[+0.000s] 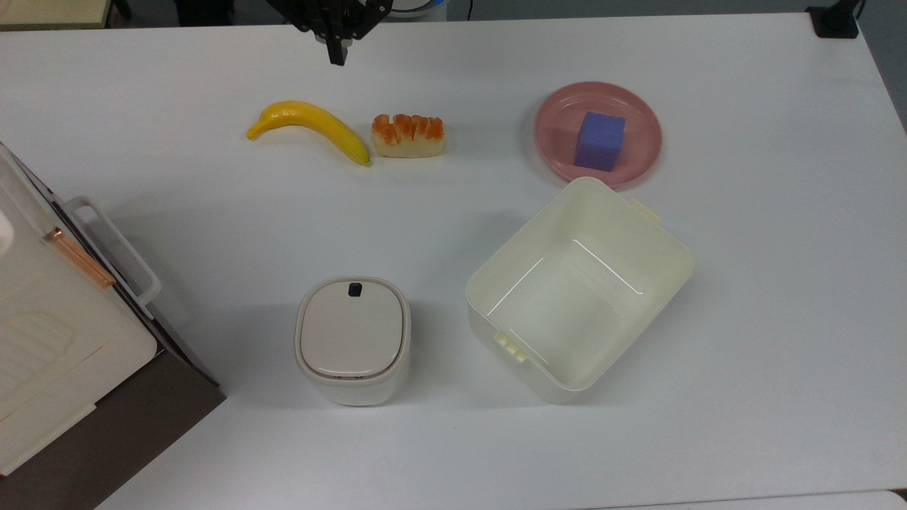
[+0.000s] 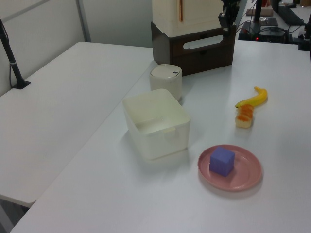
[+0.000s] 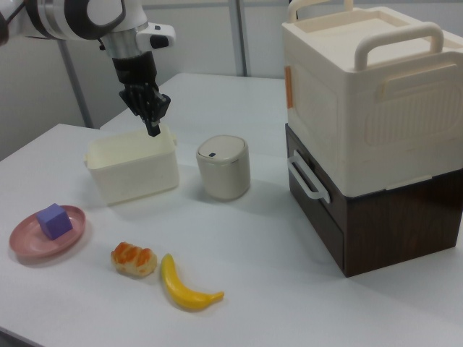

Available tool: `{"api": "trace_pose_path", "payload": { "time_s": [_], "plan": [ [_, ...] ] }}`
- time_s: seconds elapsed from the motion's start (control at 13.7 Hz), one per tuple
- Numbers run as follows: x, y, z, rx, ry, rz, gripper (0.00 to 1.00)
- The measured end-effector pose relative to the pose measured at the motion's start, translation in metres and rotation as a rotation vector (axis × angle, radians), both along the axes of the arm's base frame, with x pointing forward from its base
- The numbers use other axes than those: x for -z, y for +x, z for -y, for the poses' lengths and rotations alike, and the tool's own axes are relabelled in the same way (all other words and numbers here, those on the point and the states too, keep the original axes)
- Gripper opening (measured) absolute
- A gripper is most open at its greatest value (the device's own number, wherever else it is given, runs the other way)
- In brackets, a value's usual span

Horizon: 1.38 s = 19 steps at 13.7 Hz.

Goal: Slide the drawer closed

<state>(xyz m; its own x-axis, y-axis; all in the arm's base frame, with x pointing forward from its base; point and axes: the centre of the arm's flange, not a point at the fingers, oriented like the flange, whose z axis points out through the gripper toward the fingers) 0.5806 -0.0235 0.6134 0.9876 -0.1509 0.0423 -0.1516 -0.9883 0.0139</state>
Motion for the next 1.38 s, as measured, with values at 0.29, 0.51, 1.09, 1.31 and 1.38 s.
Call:
{"api": "trace_pose_path", "payload": {
  "time_s": [0.29, 0.51, 1.09, 1.31, 1.38],
  "plan": [
    [0.002, 0.002, 0.004, 0.006, 0.0, 0.01, 0.51],
    [0.002, 0.003, 0.007, 0.01, 0.0, 0.016, 0.81],
    [-0.002, 0.001, 0.021, -0.031, -0.007, 0.023, 1.0],
    [-0.005, -0.001, 0.036, -0.023, -0.01, 0.027, 1.0],
    [-0.005, -0.002, 0.038, -0.021, -0.011, 0.028, 1.0]
  ]
}}
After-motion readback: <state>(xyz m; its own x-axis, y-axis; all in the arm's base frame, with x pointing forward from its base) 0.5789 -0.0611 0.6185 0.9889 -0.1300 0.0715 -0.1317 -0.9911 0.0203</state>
